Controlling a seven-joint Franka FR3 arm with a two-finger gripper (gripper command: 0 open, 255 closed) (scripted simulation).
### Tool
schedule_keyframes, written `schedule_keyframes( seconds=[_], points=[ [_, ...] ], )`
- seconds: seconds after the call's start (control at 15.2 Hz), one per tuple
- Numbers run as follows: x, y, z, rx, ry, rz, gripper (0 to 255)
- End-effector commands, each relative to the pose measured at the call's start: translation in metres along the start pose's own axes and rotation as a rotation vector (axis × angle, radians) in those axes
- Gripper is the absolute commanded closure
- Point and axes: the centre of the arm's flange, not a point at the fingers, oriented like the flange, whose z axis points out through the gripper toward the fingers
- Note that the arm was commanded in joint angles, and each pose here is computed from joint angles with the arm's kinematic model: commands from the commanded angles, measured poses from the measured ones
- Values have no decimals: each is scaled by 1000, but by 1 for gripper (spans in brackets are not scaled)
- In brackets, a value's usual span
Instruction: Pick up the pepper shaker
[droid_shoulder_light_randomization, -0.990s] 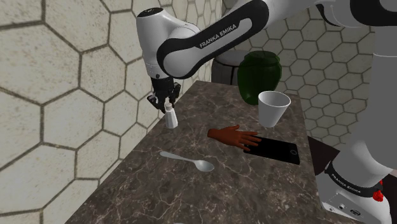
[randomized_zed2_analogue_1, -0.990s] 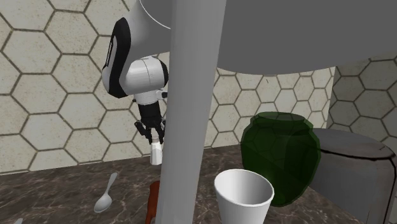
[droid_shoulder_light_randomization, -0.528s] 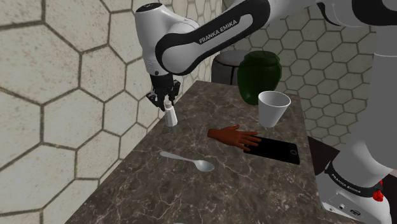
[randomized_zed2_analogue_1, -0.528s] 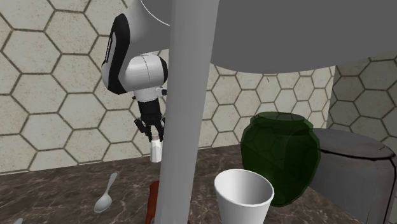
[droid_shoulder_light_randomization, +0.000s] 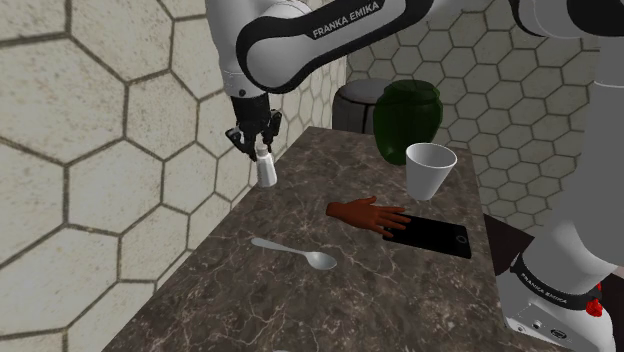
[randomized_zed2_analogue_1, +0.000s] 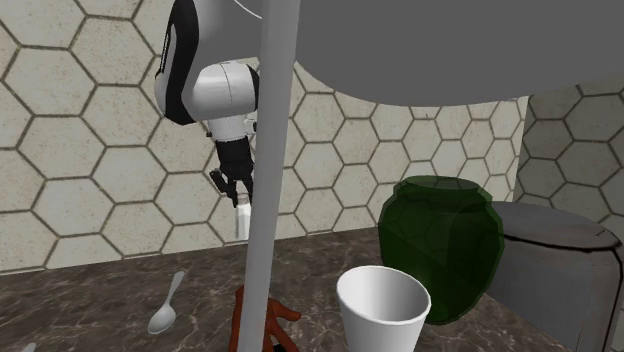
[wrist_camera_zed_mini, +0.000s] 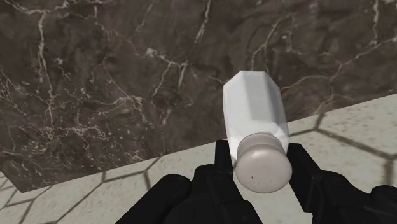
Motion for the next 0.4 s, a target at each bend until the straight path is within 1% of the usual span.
schedule_keyframes(
  seconds=[0.0, 0.2, 0.33],
  points=[
    [2, 1, -10, 0, 0, 0, 255],
    [4, 3, -25, 0, 0, 0, 255],
    [5, 3, -26, 0, 0, 0, 255]
  ],
)
